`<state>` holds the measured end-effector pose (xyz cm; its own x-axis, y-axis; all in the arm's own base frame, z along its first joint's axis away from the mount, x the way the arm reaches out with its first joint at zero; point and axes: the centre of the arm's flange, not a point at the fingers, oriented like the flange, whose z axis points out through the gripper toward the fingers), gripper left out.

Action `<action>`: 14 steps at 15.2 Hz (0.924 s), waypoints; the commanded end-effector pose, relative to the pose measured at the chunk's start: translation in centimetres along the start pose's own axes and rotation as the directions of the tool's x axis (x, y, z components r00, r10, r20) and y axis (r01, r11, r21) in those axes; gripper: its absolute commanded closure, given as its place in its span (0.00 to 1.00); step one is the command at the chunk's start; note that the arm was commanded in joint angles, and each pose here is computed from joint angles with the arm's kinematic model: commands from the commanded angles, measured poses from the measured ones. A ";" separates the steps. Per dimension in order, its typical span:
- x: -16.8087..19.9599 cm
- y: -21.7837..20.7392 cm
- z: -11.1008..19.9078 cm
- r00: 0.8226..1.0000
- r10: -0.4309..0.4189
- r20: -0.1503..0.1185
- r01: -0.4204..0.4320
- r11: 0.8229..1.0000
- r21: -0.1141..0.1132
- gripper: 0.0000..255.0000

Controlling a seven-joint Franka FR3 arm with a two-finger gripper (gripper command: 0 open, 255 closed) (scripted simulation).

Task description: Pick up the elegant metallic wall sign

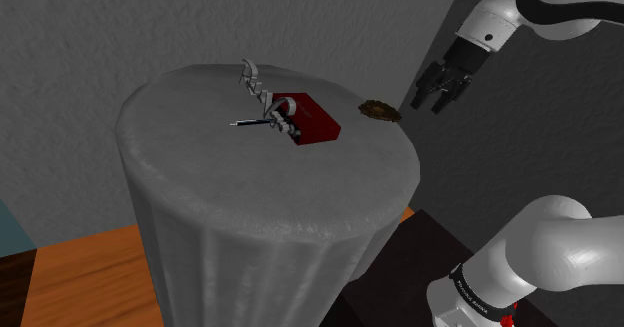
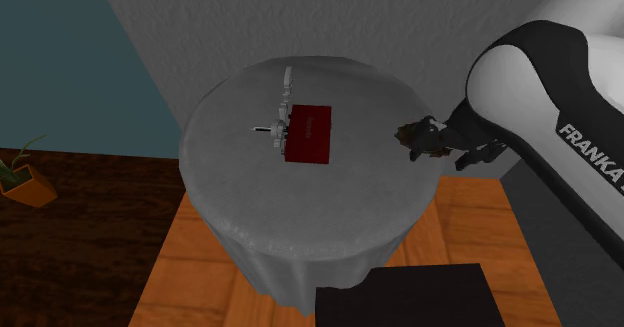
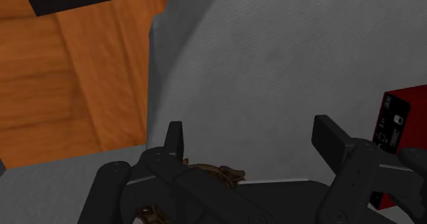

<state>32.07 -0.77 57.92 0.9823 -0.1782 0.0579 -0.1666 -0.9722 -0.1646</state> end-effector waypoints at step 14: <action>8.1 -16.2 2.3 1.000 -0.028 0.013 0.029 0.997 -0.076 0.00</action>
<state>41.99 12.88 58.88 0.9873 -0.1504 0.0504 -0.1453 -0.9850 -0.0927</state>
